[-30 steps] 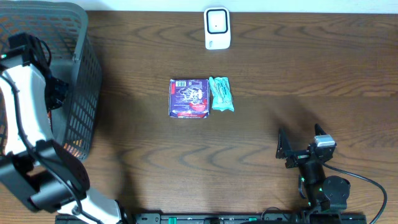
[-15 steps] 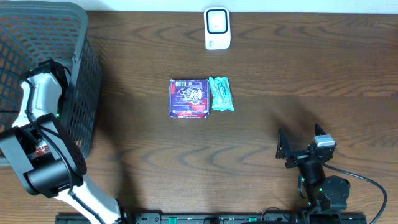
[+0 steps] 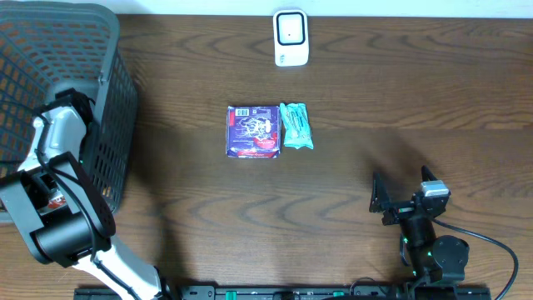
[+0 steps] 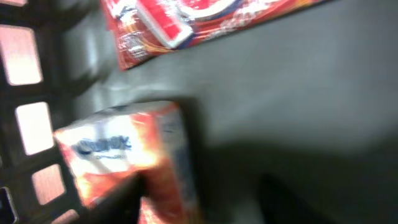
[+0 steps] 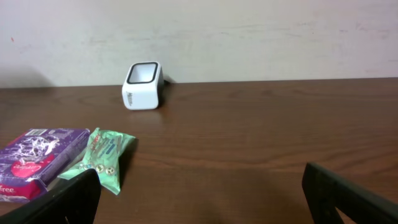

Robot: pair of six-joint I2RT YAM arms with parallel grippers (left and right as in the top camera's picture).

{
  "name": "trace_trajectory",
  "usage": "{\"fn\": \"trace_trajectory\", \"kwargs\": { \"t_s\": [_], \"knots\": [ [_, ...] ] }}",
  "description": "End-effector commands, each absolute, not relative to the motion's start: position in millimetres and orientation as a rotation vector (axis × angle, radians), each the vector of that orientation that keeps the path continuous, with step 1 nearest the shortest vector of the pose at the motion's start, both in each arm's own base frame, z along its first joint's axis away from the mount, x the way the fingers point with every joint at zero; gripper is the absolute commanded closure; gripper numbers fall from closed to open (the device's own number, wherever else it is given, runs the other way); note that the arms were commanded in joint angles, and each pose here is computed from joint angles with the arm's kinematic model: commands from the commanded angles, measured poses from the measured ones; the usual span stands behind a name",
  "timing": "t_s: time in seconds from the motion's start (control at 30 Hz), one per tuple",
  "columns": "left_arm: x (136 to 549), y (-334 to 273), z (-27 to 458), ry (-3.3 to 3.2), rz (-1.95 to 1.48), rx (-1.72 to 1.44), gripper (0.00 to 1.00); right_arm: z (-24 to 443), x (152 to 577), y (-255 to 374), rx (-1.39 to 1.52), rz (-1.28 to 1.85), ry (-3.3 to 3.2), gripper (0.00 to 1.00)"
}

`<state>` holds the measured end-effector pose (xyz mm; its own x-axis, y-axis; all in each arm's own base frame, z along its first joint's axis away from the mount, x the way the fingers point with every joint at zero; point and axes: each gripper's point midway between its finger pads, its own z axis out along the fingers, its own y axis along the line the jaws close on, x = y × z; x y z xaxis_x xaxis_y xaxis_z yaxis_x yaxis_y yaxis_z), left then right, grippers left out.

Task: Scan the item barcode
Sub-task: 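Reach the left gripper into the basket and grasp the orange tissue pack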

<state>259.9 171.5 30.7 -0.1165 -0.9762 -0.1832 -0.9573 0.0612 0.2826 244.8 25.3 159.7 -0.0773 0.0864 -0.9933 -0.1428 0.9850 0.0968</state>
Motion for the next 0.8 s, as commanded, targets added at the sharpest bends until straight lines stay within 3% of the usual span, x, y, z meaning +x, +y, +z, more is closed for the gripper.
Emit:
{"fn": "trace_trajectory", "kwargs": {
  "t_s": [0.0,0.37,0.57,0.77],
  "knots": [
    [251,167,21,-2.262,-0.526,1.958,0.92,159,245,22,-0.024,0.185,1.638,0.01],
    [279,178,71,-2.509,-0.469,1.913,0.93,159,245,22,-0.024,0.185,1.638,0.01],
    [306,190,148,-2.769,-0.412,2.043,0.93,159,245,22,-0.024,0.185,1.638,0.01],
    [305,186,235,-2.971,-0.295,2.286,0.93,159,245,22,-0.024,0.185,1.638,0.01]
  ]
}}
